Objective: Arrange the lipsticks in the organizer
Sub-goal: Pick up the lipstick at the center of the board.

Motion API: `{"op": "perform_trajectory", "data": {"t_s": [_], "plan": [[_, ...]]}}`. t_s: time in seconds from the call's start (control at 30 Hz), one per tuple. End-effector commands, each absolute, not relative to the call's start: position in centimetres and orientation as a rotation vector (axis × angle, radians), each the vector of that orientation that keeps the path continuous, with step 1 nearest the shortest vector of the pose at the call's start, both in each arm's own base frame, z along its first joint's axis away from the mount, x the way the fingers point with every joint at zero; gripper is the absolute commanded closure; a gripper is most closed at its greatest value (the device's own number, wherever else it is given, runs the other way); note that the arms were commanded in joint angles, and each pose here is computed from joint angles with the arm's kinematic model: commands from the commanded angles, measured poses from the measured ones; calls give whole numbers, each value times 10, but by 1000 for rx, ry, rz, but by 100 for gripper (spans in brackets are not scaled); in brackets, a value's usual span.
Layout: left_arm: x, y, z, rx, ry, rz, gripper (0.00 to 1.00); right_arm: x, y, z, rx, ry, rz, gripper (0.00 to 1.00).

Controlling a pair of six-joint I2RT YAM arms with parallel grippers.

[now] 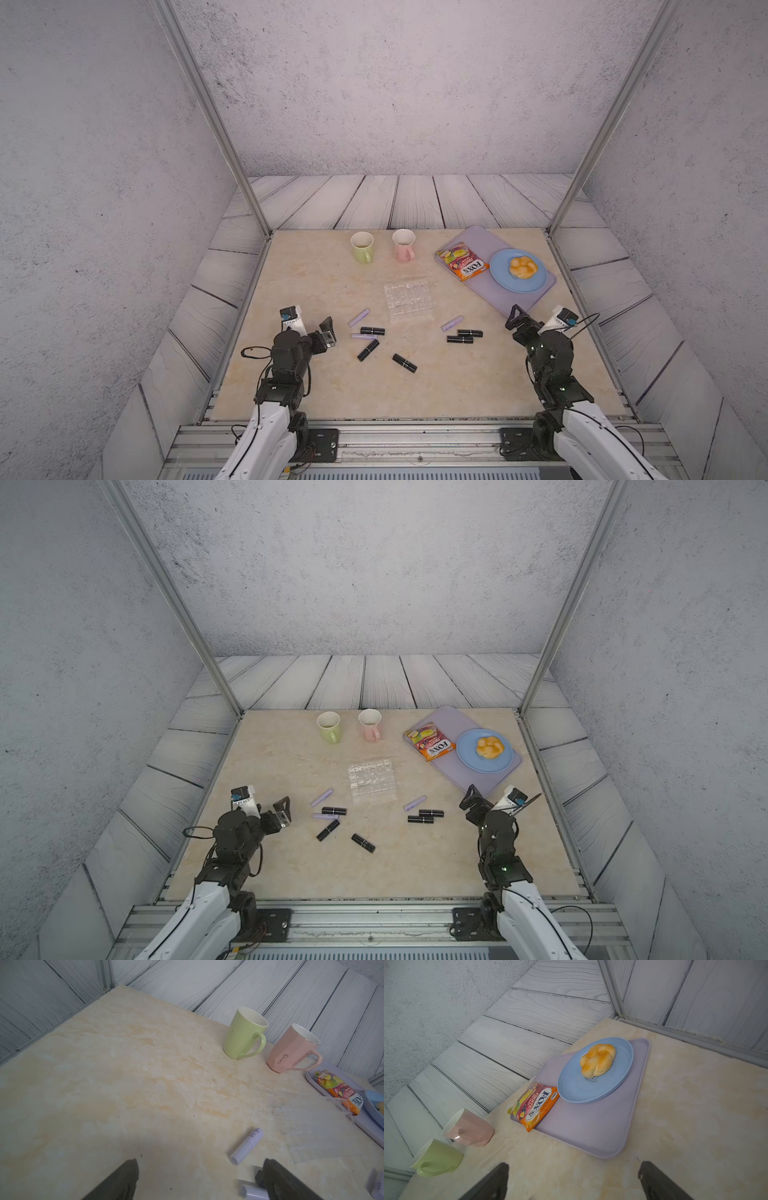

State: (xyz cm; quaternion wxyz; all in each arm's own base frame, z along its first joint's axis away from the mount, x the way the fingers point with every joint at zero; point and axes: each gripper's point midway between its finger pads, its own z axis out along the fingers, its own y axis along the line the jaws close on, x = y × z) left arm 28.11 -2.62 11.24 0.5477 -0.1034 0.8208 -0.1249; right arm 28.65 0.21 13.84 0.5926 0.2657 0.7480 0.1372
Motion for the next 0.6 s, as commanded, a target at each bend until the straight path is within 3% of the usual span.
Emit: {"op": "perform_trajectory", "data": {"t_s": [0.0,0.57], "plan": [[403,-9,101,145,1933,-151,2,403,6,90,-68,1940,64,0],[403,-6,101,132,1929,-164,2,404,-1,90,-29,1945,36,0]]}}
